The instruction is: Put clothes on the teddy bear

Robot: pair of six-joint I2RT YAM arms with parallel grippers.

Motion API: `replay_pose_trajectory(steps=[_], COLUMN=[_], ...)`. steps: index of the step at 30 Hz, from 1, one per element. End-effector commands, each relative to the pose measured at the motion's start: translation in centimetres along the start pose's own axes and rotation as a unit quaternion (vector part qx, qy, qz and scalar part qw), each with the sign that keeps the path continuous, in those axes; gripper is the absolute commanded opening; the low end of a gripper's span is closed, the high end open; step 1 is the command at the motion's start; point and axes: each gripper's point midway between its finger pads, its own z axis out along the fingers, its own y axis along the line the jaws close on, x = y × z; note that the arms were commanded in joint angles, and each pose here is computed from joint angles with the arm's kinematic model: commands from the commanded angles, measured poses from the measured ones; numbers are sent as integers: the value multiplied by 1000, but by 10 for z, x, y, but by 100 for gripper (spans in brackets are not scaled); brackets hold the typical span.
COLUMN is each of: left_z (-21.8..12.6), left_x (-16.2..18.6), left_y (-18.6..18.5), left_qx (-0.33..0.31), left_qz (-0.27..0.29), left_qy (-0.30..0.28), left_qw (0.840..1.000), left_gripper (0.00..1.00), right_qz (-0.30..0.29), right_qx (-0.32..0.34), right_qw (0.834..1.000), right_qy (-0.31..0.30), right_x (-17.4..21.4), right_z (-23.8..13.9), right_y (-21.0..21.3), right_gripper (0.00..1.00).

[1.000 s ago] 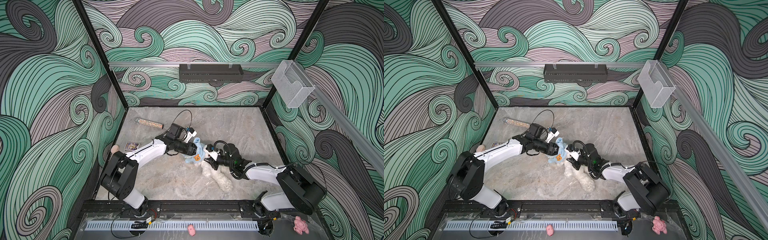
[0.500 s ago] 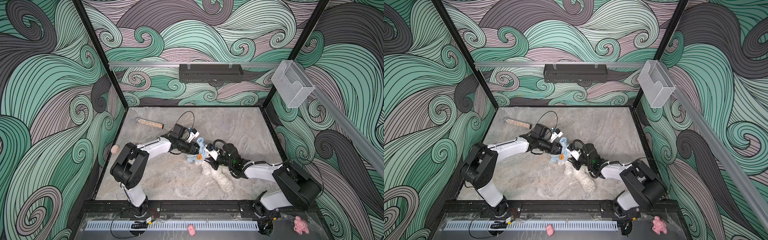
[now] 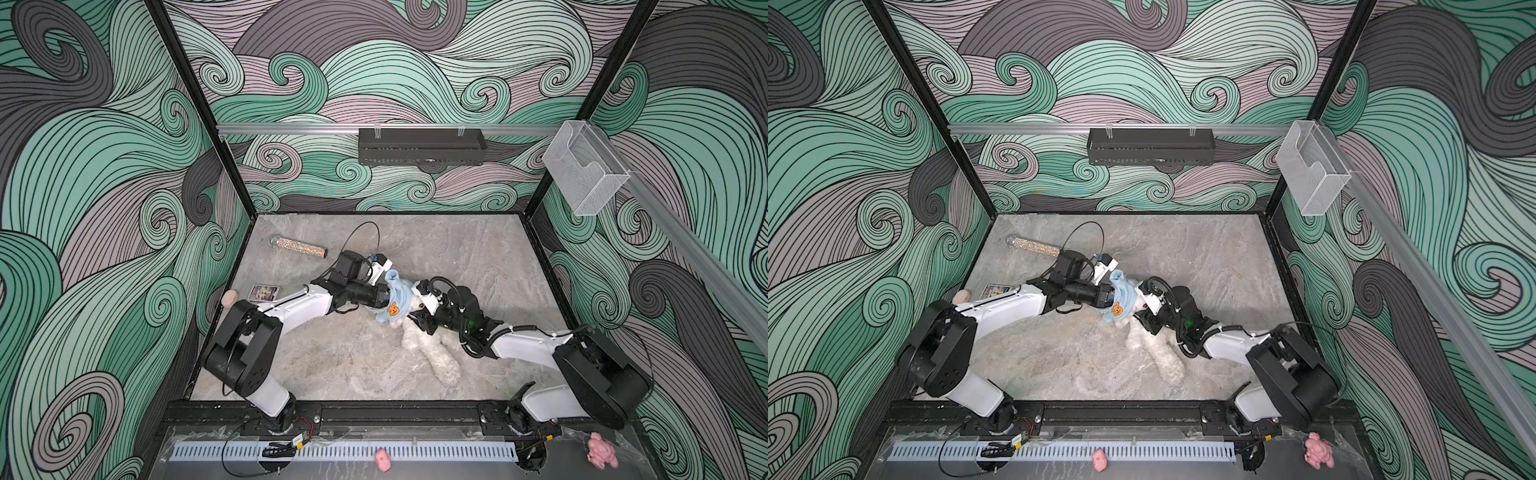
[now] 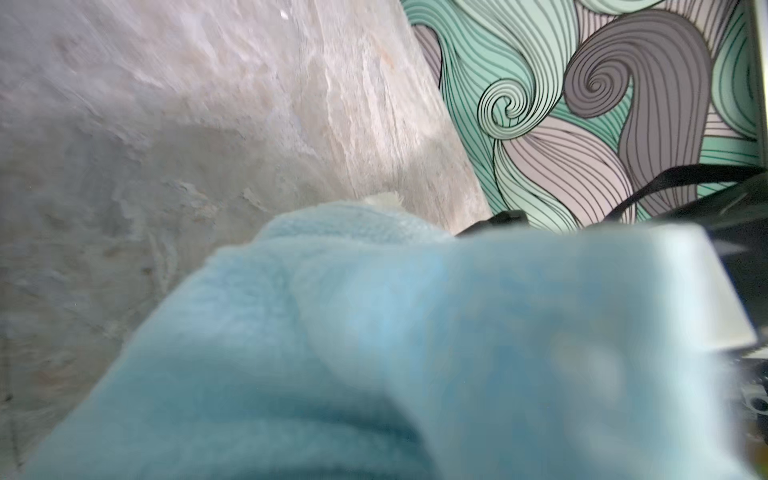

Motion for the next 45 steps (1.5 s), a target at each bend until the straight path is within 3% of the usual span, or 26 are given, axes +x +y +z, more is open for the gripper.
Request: replay_pose_trajectory(steps=[1,7,11,15,20,34,39,41,45], left_z=[-16,-24,-30,-31,-31,-27,-28,-29,-33], left_x=[-20,-23,-27,-25,-21,-15,-16,-15,-10], left_y=[-11,-8,-20,-28,-29,-27,-26,-26,-25], left_qx=[0,-29,-14,-13,-19,-24,-32,-34,-41], left_qz=[55,138,198,246,260,263,261,261,265], left_qy=[-51,-74,-104,-115,-107,-96,-100,-101,-101], left_qw=[997,987,975,962,960,960,960,959,958], left_gripper=[0,0,0,0,0,0,0,0,0], right_qz=[37,76,119,194,236,249,257,258,275], right_qx=[50,16,-53,-81,-93,-75,-76,-47,30], right_qw=[998,997,991,977,967,965,963,965,961], right_qy=[13,-5,-41,-26,-6,28,31,32,25], right_x=[0,-31,-70,-99,-115,-102,-99,-96,-84], right_z=[-21,-66,-80,-70,-50,-23,-20,-24,-39], right_y=[-15,7,31,33,29,18,18,9,-21], right_gripper=[65,78,77,61,42,26,9,0,0])
